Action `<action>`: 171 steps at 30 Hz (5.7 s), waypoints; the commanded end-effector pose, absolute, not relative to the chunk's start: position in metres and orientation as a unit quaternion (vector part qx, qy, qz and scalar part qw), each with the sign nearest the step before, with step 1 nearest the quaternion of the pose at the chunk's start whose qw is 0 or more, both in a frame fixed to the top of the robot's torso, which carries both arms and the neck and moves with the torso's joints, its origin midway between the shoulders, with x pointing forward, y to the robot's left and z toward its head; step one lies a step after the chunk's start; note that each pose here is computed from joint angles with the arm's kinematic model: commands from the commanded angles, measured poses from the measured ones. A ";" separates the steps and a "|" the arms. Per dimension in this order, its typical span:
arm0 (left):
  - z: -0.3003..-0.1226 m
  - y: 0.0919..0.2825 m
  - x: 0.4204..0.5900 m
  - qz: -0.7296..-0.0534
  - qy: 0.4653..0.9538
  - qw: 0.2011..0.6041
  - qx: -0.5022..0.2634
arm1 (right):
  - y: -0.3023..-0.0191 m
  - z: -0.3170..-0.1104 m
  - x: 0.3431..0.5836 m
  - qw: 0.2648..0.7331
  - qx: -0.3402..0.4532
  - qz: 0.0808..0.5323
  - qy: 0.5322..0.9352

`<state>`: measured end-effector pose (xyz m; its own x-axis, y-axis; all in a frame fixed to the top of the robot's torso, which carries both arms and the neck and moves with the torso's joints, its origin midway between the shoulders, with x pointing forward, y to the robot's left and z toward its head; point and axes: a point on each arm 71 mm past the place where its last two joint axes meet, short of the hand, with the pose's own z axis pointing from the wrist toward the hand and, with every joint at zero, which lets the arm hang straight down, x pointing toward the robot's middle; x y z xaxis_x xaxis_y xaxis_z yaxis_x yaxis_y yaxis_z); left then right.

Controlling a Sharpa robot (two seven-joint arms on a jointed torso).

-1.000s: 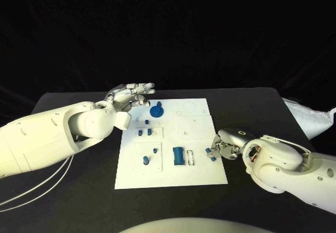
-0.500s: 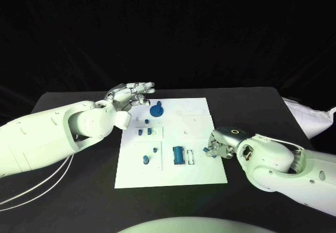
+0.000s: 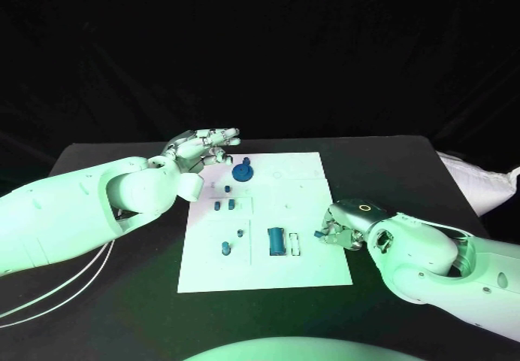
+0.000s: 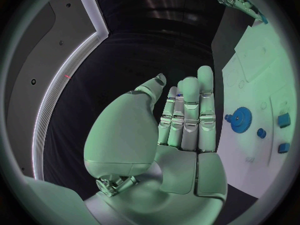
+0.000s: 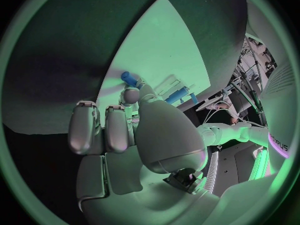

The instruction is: Assemble the parts on the task board

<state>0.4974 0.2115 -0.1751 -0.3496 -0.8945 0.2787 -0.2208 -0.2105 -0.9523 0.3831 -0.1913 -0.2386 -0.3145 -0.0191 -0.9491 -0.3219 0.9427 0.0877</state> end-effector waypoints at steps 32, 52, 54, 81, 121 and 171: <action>-0.174 0.208 0.496 -0.606 0.563 0.272 -0.492 | -0.172 -0.246 0.374 0.499 0.075 0.245 0.828; -0.174 0.208 0.496 -0.606 0.564 0.271 -0.492 | -0.162 -0.251 0.374 0.478 0.050 0.234 0.845; -0.174 0.208 0.496 -0.606 0.564 0.271 -0.492 | -0.161 -0.252 0.374 0.476 0.046 0.231 0.847; -0.175 0.208 0.496 -0.605 0.566 0.268 -0.492 | -0.169 -0.243 0.369 0.501 0.024 0.253 0.827; -0.175 0.209 0.497 -0.604 0.566 0.269 -0.493 | -0.171 -0.240 0.384 0.516 0.055 0.302 0.800; -0.220 0.202 0.492 -0.534 0.510 0.424 -0.524 | -0.214 -0.213 0.503 0.465 0.445 0.539 0.544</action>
<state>0.4961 0.1999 -0.2239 -0.1599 -0.9570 0.2419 -0.1837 -0.2119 -0.9599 0.5062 -0.2104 -0.2134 -0.2988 0.9539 -0.0296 0.0190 0.0370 0.9991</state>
